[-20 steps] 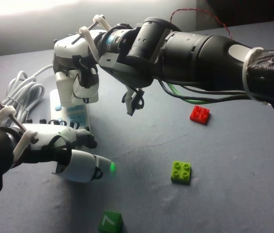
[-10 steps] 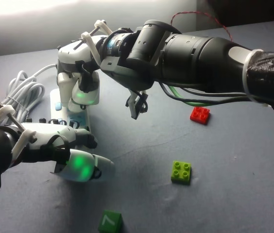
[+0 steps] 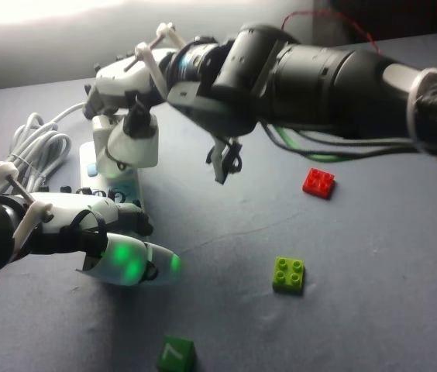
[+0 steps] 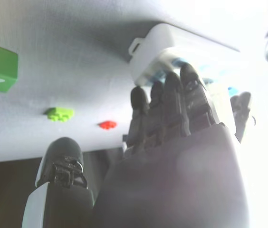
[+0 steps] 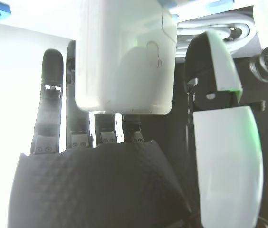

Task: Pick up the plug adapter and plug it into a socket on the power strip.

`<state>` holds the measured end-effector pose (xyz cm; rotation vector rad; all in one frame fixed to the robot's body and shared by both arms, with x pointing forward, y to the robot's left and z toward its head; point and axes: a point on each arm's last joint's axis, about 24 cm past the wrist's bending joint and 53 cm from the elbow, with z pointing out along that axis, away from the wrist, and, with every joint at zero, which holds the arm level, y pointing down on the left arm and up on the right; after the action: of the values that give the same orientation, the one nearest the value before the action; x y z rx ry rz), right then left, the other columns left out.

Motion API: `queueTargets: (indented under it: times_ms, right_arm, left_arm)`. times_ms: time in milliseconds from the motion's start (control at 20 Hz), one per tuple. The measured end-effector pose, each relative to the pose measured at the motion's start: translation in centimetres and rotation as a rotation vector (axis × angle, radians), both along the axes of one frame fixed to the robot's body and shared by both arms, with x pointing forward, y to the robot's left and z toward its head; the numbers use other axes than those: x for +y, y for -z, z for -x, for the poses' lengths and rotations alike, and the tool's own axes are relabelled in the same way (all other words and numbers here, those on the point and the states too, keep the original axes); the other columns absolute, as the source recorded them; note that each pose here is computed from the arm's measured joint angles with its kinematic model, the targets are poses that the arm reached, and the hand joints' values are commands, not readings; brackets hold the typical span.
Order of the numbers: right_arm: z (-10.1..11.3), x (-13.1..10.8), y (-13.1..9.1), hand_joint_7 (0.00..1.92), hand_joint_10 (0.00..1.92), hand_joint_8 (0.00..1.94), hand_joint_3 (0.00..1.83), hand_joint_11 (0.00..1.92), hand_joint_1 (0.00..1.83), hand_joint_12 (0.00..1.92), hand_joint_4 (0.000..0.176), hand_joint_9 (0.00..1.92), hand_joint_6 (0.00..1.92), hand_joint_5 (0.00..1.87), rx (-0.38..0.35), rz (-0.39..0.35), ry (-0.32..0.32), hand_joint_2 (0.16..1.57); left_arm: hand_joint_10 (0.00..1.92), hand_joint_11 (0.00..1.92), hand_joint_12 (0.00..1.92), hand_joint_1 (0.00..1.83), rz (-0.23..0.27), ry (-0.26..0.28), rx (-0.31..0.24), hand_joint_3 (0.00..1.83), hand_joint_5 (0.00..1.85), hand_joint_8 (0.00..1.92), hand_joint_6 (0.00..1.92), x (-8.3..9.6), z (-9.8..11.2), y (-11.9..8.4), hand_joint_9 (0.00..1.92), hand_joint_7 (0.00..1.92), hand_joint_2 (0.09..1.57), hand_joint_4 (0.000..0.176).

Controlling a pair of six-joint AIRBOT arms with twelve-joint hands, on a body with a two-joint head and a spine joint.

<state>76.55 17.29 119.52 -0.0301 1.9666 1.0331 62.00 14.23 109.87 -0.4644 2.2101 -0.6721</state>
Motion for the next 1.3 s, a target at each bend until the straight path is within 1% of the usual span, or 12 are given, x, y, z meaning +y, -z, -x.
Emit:
queueTargets:
  times_ms: [100, 150, 350, 500, 650, 750, 850, 900, 1100, 1150, 1200, 1300]
  right_arm:
    - [0.0, -0.3, -1.2, 0.41, 0.00, 0.00, 0.00, 0.00, 0.68, 0.95, 0.000, 0.36, 0.00, 0.38, -0.015, -0.014, -0.004, 1.01]
    - [0.0, -0.7, -2.0, 0.36, 0.00, 0.00, 0.00, 0.00, 0.66, 0.84, 0.000, 0.32, 0.00, 0.34, -0.024, -0.023, -0.006, 0.98]
    - [0.3, -3.3, -4.5, 0.31, 0.00, 0.00, 0.00, 0.00, 0.58, 0.71, 0.000, 0.27, 0.00, 0.30, -0.051, -0.046, -0.010, 0.95]
    - [1.4, -5.0, -5.5, 0.31, 0.00, 0.00, 0.00, 0.00, 0.55, 0.71, 0.000, 0.27, 0.00, 0.28, -0.086, -0.029, -0.033, 0.95]
    - [3.1, -6.2, -6.0, 0.31, 0.00, 0.00, 0.00, 0.00, 0.54, 0.71, 0.000, 0.26, 0.01, 0.29, -0.123, 0.004, -0.068, 0.96]
    - [4.3, -7.1, -7.3, 0.31, 0.00, 0.00, 0.00, 0.00, 0.53, 0.70, 0.000, 0.26, 0.00, 0.28, -0.154, 0.008, -0.088, 0.97]
    - [4.8, -8.0, -8.0, 0.32, 0.00, 0.00, 0.00, 0.00, 0.53, 0.73, 0.000, 0.27, 0.00, 0.29, -0.166, 0.006, -0.088, 0.97]
    - [5.0, -8.4, -8.2, 0.33, 0.00, 0.00, 0.00, 0.00, 0.53, 0.77, 0.000, 0.27, 0.00, 0.30, -0.170, 0.013, -0.088, 0.99]
    - [6.0, -9.9, -7.2, 0.43, 0.02, 0.01, 0.00, 0.00, 0.58, 0.95, 0.000, 0.38, 0.02, 0.42, -0.158, 0.061, -0.088, 0.99]
    - [6.3, -10.0, -7.1, 0.47, 0.03, 0.01, 0.00, 0.00, 0.58, 1.04, 0.000, 0.42, 0.02, 0.46, -0.157, 0.064, -0.090, 1.00]
    - [6.4, -10.0, -7.2, 0.51, 0.02, 0.01, 0.00, 0.00, 0.56, 1.09, 0.000, 0.45, 0.02, 0.49, -0.156, 0.065, -0.091, 1.01]
    - [6.7, -10.1, -7.3, 0.54, 0.02, 0.01, 0.01, 0.00, 0.56, 1.12, 0.000, 0.47, 0.02, 0.52, -0.154, 0.069, -0.094, 1.04]
  left_arm:
    - [0.00, 0.00, 0.20, 0.00, -0.005, -0.005, -0.007, 0.00, 0.06, 0.00, 0.00, 0.3, -0.3, -0.2, 0.05, 0.07, 1.25, 0.000]
    - [0.00, 0.00, 0.16, 0.00, -0.009, -0.013, -0.015, 0.00, 0.04, 0.00, 0.00, 0.6, -0.6, -0.5, 0.04, 0.06, 1.25, 0.000]
    - [0.00, 0.00, 0.15, 0.00, -0.042, -0.062, -0.047, 0.00, 0.05, 0.00, 0.00, 3.0, -1.9, -1.5, 0.04, 0.06, 1.26, 0.000]
    - [0.00, 0.00, 0.11, 0.00, -0.035, -0.051, -0.063, 0.00, 0.04, 0.00, 0.00, 2.8, -2.2, -2.1, 0.02, 0.04, 1.26, 0.000]
    - [0.00, 0.00, 0.18, 0.00, -0.027, -0.053, -0.089, 0.00, 0.06, 0.00, 0.00, 2.9, -2.7, -3.3, 0.05, 0.07, 1.26, 0.000]
    - [0.00, 0.00, 0.18, 0.00, -0.033, -0.052, -0.124, 0.00, 0.06, 0.00, 0.00, 3.0, -3.5, -4.6, 0.05, 0.07, 1.26, 0.000]
    - [0.00, 0.00, 0.15, 0.00, -0.028, -0.056, -0.132, 0.00, 0.06, 0.00, 0.00, 3.1, -3.6, -5.0, 0.05, 0.06, 1.26, 0.000]
    - [0.00, 0.00, 0.20, 0.00, -0.029, -0.058, -0.135, 0.00, 0.09, 0.00, 0.00, 3.2, -3.7, -5.2, 0.08, 0.10, 1.25, 0.000]
    - [0.00, 0.00, 0.23, 0.02, -0.044, -0.083, -0.168, 0.00, 0.11, 0.00, 0.00, 4.5, -4.5, -6.5, 0.09, 0.10, 1.25, 0.000]
    - [0.01, 0.00, 0.32, 0.01, -0.043, -0.084, -0.173, 0.00, 0.13, 0.00, 0.00, 4.6, -4.6, -6.7, 0.12, 0.14, 1.25, 0.000]
    - [0.00, 0.00, 0.32, 0.00, -0.042, -0.086, -0.176, 0.00, 0.13, 0.00, 0.00, 4.7, -4.7, -6.9, 0.12, 0.15, 1.25, 0.000]
    - [0.01, 0.00, 0.36, 0.04, -0.039, -0.090, -0.187, 0.00, 0.15, 0.01, 0.01, 4.9, -4.8, -7.4, 0.16, 0.17, 1.25, 0.000]
